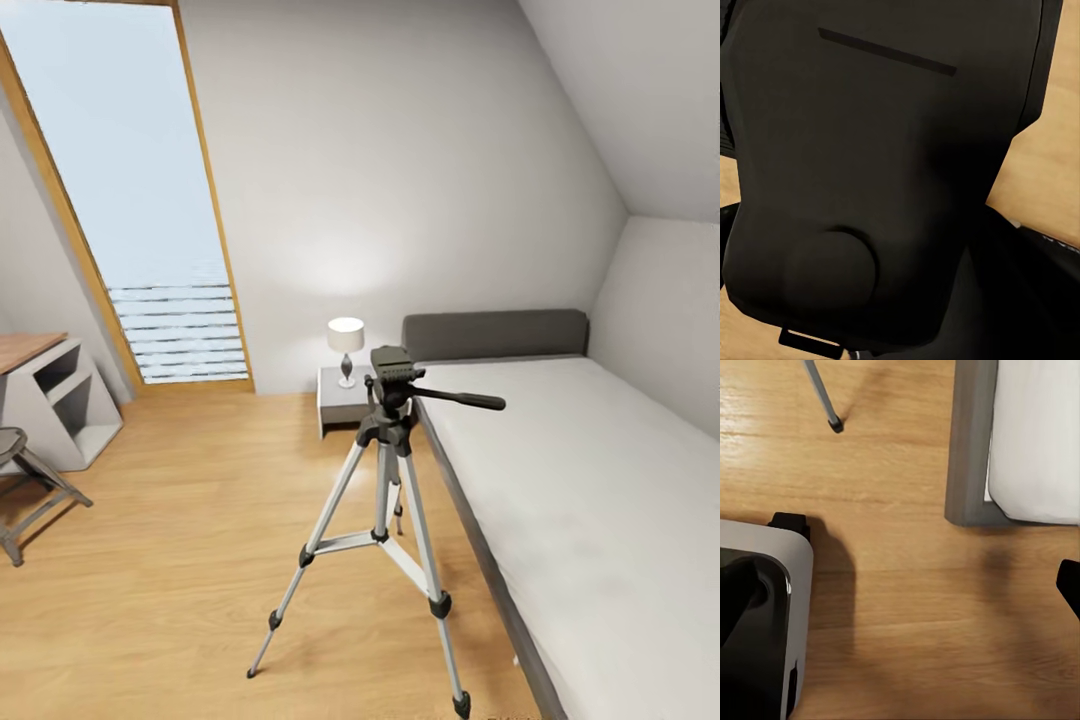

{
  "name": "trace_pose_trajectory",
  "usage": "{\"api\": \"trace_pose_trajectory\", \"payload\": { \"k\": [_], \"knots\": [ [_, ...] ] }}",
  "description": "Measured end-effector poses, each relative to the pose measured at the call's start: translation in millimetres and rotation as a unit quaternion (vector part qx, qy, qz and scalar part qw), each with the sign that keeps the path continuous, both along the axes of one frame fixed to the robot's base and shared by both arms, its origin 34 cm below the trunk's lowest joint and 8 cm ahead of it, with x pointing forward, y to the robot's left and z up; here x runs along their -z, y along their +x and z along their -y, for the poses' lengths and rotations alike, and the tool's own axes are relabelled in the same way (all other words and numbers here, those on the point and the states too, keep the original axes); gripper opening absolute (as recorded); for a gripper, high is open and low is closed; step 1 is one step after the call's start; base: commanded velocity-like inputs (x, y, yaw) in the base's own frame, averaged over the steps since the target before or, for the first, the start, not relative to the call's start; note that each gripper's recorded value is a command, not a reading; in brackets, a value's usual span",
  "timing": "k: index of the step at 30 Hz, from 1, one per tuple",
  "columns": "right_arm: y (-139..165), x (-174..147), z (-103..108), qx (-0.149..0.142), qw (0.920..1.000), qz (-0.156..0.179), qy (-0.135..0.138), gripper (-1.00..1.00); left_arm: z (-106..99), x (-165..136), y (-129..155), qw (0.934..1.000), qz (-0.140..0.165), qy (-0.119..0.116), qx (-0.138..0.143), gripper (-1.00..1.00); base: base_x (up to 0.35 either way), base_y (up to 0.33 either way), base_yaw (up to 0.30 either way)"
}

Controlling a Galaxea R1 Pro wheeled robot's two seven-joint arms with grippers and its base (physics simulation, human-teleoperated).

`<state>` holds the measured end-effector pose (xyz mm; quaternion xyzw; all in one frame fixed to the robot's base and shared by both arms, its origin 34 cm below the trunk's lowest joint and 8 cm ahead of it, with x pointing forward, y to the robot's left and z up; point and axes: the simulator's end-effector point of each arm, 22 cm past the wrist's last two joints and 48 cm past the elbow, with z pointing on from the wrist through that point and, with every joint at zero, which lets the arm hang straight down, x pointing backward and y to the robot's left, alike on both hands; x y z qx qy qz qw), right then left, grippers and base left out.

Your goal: Attach the digital camera to the camera tripod in the bedroom.

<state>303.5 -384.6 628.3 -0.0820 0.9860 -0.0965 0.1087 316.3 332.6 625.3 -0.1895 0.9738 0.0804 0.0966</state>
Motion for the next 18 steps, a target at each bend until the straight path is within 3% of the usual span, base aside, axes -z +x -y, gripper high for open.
{"api": "trace_pose_trajectory", "payload": {
  "k": [18],
  "knots": [
    [-10.8,5.3,0.0,-0.001,0.9999,-0.015,0.000,1.00,0.7,5.7,-10.6,0.9999,-0.014,0.000,0.000,-1.00,0.000,0.000,-0.007]
  ]
}}
